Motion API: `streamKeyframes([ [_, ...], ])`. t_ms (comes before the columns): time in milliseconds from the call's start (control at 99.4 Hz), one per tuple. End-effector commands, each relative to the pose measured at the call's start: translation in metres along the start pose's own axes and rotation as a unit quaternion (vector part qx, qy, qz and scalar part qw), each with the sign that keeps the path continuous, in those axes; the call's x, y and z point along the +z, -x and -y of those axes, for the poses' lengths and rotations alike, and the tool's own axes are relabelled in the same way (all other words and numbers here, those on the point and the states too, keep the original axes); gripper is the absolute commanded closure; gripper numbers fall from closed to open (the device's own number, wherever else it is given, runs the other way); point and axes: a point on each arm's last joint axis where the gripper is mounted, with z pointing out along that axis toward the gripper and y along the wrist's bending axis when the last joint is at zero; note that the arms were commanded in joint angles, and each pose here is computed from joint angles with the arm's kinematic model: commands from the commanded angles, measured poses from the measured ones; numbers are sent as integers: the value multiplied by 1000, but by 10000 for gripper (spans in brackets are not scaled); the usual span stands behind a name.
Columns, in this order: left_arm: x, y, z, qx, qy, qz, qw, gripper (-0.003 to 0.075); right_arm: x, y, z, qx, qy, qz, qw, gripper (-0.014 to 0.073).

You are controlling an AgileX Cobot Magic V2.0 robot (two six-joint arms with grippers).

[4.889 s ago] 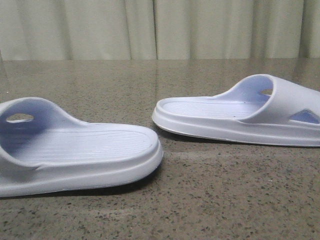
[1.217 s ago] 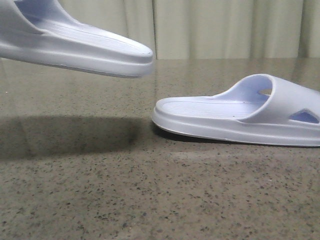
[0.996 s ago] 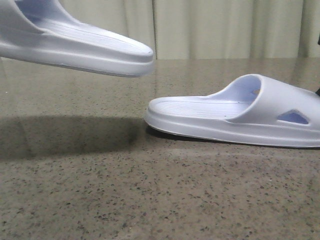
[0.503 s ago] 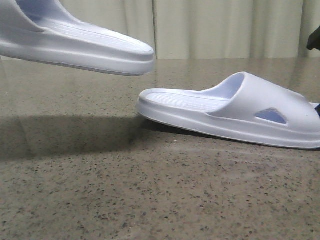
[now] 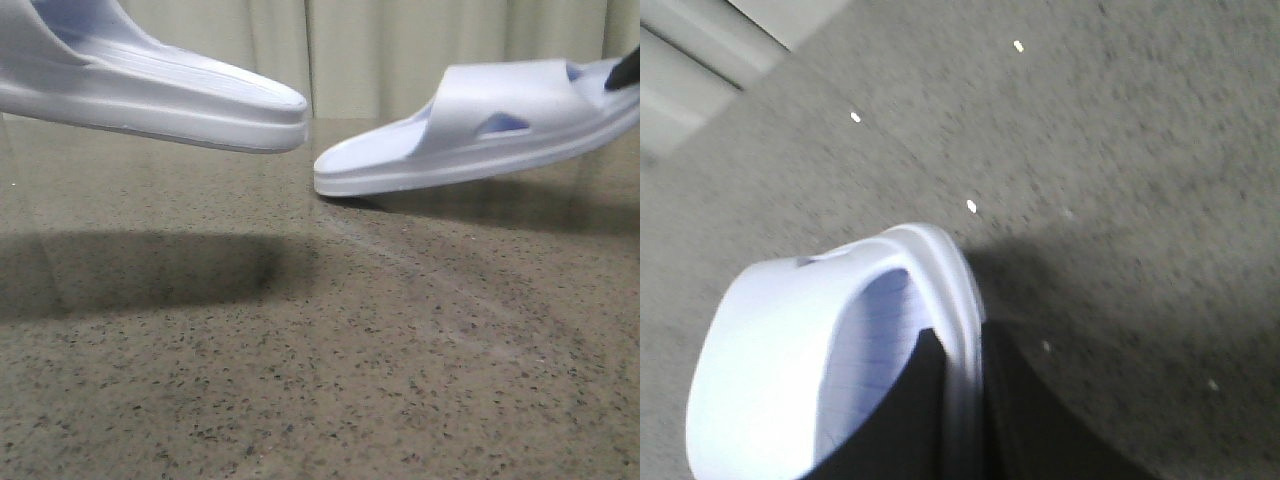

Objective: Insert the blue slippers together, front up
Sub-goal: 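Grasp the other slipper's heel with the right gripper and lift it, then bring the right-held slipper over the left-held slipper, stacking them sole to top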

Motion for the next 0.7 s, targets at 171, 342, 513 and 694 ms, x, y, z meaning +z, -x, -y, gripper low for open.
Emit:
streamKeyframes([
  [171,-5,10,13,-11,-34,33,999,704,-62,60,-54,-29,90,92,991,702],
  [342,-5,10,14,-23,-42,32,998,704,-95,68,-67,-55,107,80,990,702],
  [513,3,13,14,-46,-43,28,998,704,-117,61,-67,-72,112,60,989,702],
  [694,12,15,16,-62,-55,12,997,704,-129,52,-68,-88,128,27,987,702],
])
